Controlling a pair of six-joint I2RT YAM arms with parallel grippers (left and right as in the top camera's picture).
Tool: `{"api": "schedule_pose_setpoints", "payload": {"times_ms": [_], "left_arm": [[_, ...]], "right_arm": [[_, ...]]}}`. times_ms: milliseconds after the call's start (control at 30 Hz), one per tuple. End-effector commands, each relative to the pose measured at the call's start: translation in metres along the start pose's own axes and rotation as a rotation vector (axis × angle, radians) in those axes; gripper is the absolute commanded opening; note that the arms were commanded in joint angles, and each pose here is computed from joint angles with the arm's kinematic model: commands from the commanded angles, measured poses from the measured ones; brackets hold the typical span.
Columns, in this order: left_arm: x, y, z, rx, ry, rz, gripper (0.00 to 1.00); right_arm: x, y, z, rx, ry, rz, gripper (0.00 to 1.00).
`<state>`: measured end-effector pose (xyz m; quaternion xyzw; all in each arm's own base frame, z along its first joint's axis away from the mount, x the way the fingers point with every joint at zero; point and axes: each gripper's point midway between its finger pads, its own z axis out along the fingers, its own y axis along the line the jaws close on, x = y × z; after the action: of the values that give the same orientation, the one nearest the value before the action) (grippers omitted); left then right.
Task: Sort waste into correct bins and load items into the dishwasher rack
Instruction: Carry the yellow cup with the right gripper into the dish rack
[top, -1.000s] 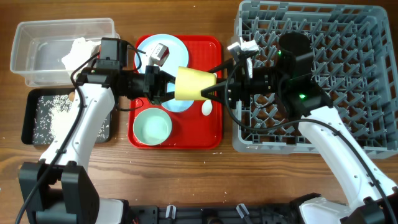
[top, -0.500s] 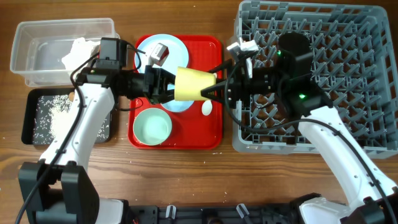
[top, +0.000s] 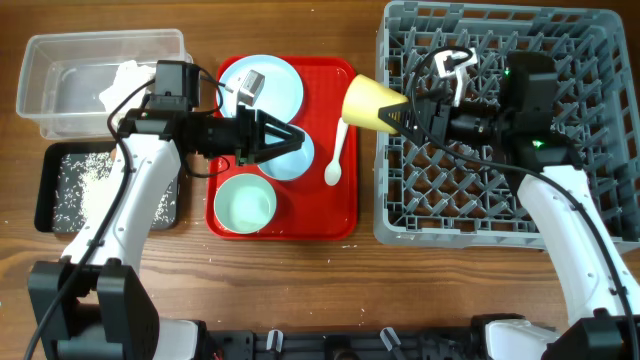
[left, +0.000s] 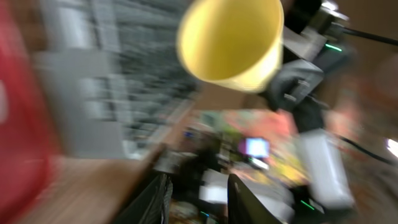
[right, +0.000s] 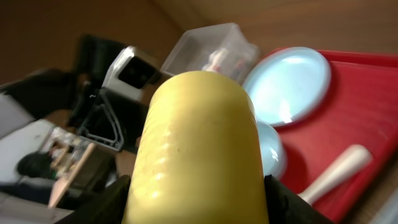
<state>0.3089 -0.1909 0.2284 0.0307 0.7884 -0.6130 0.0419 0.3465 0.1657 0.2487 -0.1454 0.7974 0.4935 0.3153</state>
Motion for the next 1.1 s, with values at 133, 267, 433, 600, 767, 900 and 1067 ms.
{"api": "schedule_pose_setpoints", "payload": {"times_ms": [133, 267, 433, 600, 767, 900, 1067], "left_arm": [[-0.032, 0.099, -0.041, -0.67, -0.211, 0.008, 0.3], [-0.032, 0.114, -0.051, -0.788, -0.227, 0.001, 0.32], [-0.031, 0.118, -0.053, -0.842, -0.23, 0.012, 0.33], [-0.031, 0.122, -0.053, -0.884, -0.228, 0.022, 0.34], [-0.03, 0.125, -0.054, -0.913, -0.226, 0.025, 0.34], [-0.03, 0.126, -0.055, -0.92, -0.227, 0.025, 0.34], [-0.03, 0.126, -0.055, -0.92, -0.227, 0.024, 0.38]], "right_arm": [[0.003, -0.022, -0.04, 0.391, -0.046, 0.02, 0.59], [0.017, -0.018, -0.056, 0.481, -0.025, 0.049, 0.58], [0.046, -0.027, -0.067, 0.613, 0.052, 0.107, 0.57], [0.079, -0.037, -0.078, 0.747, 0.158, 0.185, 0.56], [0.106, -0.042, -0.09, 0.848, 0.245, 0.243, 0.55], [0.118, -0.044, -0.091, 0.896, 0.3, 0.253, 0.55], [0.13, -0.054, -0.072, 0.892, 0.391, 0.255, 0.55]]}}
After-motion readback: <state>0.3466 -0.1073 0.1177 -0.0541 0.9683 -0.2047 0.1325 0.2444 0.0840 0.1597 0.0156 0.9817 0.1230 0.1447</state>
